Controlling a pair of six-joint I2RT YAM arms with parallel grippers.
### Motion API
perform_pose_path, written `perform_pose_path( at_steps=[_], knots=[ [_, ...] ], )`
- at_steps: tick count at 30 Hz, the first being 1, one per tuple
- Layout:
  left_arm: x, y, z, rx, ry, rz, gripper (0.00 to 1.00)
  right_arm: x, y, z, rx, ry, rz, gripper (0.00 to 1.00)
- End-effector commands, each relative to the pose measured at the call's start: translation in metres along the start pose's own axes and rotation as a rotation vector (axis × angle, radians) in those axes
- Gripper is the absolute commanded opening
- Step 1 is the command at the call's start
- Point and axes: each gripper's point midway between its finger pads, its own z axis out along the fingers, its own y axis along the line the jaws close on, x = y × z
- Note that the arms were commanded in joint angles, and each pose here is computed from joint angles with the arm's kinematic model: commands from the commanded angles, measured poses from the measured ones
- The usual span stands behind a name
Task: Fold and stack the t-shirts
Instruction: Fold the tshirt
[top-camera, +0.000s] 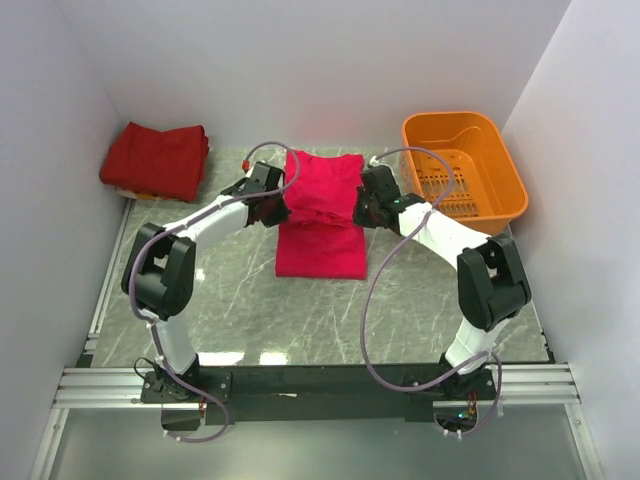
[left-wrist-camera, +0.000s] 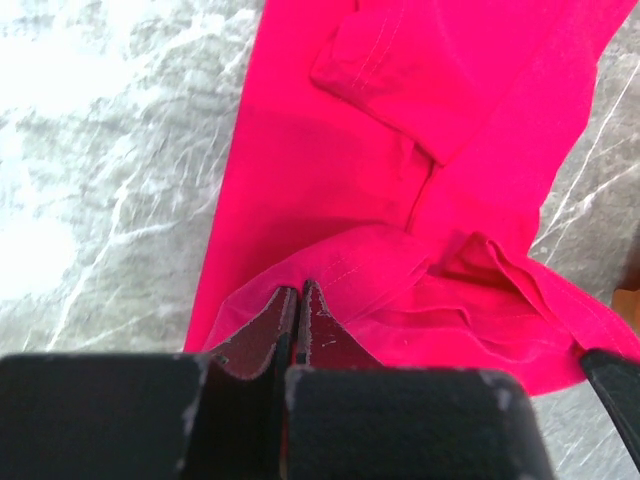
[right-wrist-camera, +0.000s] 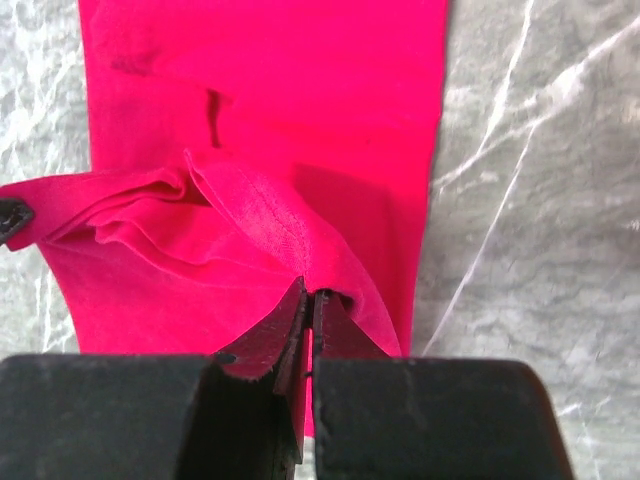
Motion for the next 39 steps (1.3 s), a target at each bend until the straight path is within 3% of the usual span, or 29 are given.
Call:
perform_pose_path(
  at_steps=[1,11,13,15,16,17,18,19,20,21,22,29,39],
  knots=[
    [-0.023,-0.019,0.002,0.063,-0.040,0.005,0.01,-0.022,0.004,0.008,-0.026,-0.034,-0.008,0.00],
    [-0.025,-0.012,0.022,0.027,-0.024,0.007,0.01,-0.027,0.000,0.032,-0.023,-0.012,0.005,0.00],
    [-0.027,-0.011,0.026,0.020,-0.028,0.009,0.06,-0.024,-0.005,0.040,-0.008,0.008,0.009,0.01],
    [-0.031,-0.007,0.029,0.006,-0.031,0.001,0.15,-0.022,-0.003,0.047,-0.019,0.035,-0.004,0.07],
    [-0.032,-0.007,0.030,0.006,-0.028,0.003,0.18,-0.019,-0.007,0.048,-0.004,0.061,-0.009,0.19],
    [-0.036,-0.007,0.030,0.005,-0.035,0.000,0.24,-0.029,-0.004,0.048,-0.002,0.050,-0.017,0.28],
    [-0.041,-0.010,0.026,0.015,-0.047,0.003,0.40,-0.028,-0.005,0.051,0.003,0.063,-0.022,0.38],
    [-0.045,-0.010,0.024,0.017,-0.055,0.005,0.50,-0.030,-0.003,0.049,0.004,0.069,-0.029,0.59],
    [-0.048,-0.012,0.021,0.020,-0.067,0.007,0.61,-0.031,-0.003,0.049,0.003,0.070,-0.035,0.66],
    [-0.053,-0.015,0.013,0.028,-0.084,0.010,0.87,-0.034,-0.001,0.046,-0.005,0.065,-0.038,0.73],
    [-0.056,-0.016,0.010,0.036,-0.095,0.011,0.99,-0.034,0.001,0.044,-0.017,0.066,-0.046,0.88],
    [-0.035,-0.007,-0.013,0.070,-0.065,-0.008,0.99,-0.013,-0.001,0.012,-0.078,0.068,-0.048,0.91],
    [0.068,0.031,-0.042,0.171,0.153,-0.054,1.00,0.071,-0.010,-0.031,-0.207,0.168,0.021,0.90]
  ],
)
